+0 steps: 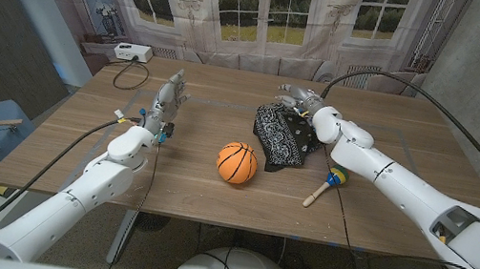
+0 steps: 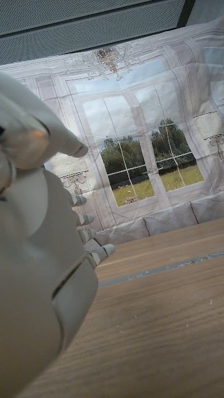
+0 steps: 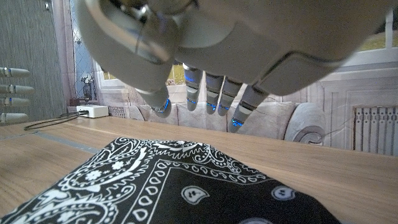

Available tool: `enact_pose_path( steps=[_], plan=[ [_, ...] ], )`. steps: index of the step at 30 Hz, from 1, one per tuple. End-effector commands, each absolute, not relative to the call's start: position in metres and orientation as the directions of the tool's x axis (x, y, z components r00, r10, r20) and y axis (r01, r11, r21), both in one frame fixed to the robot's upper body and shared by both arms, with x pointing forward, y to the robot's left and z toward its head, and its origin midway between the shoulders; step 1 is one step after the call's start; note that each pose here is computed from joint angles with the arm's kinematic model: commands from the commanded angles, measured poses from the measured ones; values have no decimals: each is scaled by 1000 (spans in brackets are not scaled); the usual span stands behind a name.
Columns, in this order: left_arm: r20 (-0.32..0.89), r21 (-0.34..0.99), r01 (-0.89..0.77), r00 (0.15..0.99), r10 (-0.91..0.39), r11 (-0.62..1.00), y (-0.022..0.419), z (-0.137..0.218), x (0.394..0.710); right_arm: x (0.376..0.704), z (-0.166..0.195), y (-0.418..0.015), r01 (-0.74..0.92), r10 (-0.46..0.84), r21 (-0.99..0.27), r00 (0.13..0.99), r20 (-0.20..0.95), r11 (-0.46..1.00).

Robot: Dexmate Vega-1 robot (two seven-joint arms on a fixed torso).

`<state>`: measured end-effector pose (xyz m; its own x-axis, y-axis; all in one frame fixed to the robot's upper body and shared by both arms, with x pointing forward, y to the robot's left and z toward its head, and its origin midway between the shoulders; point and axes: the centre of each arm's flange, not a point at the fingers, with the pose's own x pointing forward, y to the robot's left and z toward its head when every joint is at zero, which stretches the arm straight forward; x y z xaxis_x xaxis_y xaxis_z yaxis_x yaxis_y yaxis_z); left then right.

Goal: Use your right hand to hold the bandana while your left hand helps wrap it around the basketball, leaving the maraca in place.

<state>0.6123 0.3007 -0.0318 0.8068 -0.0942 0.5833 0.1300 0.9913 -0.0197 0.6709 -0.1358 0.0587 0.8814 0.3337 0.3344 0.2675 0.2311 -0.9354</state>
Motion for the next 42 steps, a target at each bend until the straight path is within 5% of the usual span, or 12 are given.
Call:
enact_pose_path(
  steps=[1, 27, 42],
  plan=[
    [584, -18, 141, 805, -104, 990, 301, -29, 618, 674, 56, -127, 250, 301, -965, 917, 263, 80],
    [577, -29, 134, 811, -93, 991, 307, -28, 624, 681, 52, -101, 315, 311, -944, 911, 272, -98],
    [570, -20, 133, 816, -98, 991, 305, -24, 627, 682, 51, -104, 420, 331, -907, 859, 390, -21]
  ],
)
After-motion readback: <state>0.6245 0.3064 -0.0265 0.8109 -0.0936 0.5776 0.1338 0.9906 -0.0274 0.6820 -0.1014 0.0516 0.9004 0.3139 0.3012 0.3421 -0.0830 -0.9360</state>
